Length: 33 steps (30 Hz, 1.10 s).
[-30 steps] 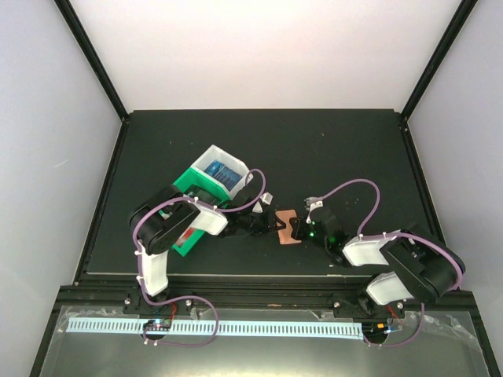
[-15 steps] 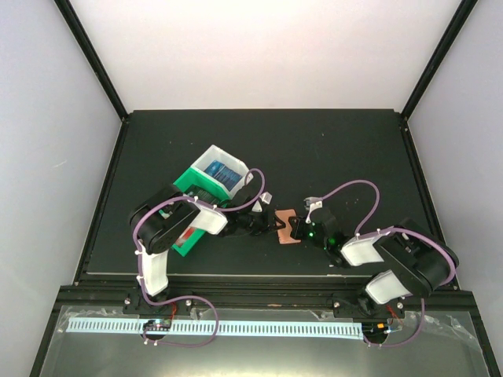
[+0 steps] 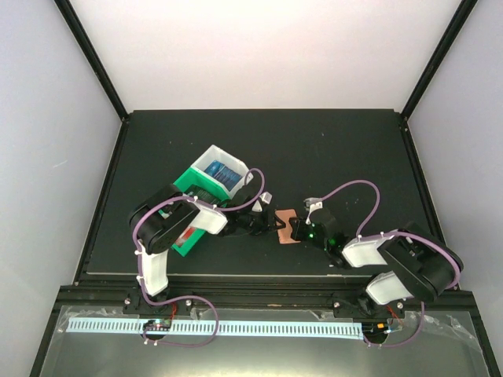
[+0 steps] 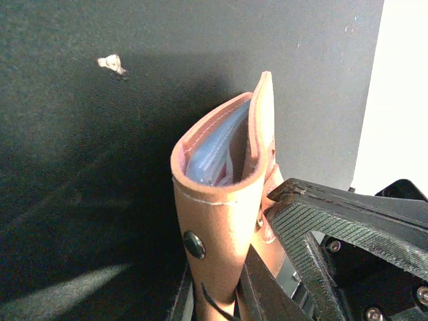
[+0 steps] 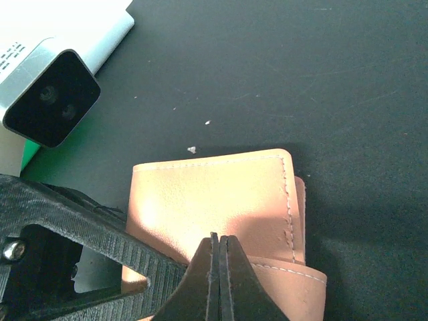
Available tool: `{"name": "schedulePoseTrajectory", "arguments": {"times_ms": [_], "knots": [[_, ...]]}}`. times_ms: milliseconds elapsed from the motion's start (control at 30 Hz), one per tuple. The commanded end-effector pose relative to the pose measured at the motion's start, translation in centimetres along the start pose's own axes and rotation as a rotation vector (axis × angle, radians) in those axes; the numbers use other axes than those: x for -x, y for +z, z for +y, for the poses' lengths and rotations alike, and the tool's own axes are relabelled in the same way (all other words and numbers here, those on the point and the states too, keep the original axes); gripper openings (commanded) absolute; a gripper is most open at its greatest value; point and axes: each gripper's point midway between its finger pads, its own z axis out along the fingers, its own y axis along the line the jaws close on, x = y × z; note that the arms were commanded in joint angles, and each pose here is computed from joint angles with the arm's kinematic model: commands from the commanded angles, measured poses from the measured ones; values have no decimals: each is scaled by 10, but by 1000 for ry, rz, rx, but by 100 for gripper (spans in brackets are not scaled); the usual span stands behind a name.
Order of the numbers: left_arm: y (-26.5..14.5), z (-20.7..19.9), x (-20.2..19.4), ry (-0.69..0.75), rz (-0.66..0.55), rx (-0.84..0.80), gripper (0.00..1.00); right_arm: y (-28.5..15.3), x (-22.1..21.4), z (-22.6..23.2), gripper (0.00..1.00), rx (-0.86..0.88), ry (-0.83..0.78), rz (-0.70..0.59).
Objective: Put the credit cards into the card holder
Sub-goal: Close the card holder at the center of the board.
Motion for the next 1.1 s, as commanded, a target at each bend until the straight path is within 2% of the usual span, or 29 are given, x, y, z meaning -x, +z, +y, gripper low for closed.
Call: {"name": "schedulePoseTrajectory", "arguments": {"times_ms": [0,500,1067], "knots": [[-3,27,36,-59,-139,121,2,-19,-94,-46,1,-149,-27,343],[4,33,36,-89,-84,105,2,-14,-101,-52,1,-186,12,362],[5,22,36,-98,-43,62,2,-20,-122,-62,1,-272,-35,365]]}}
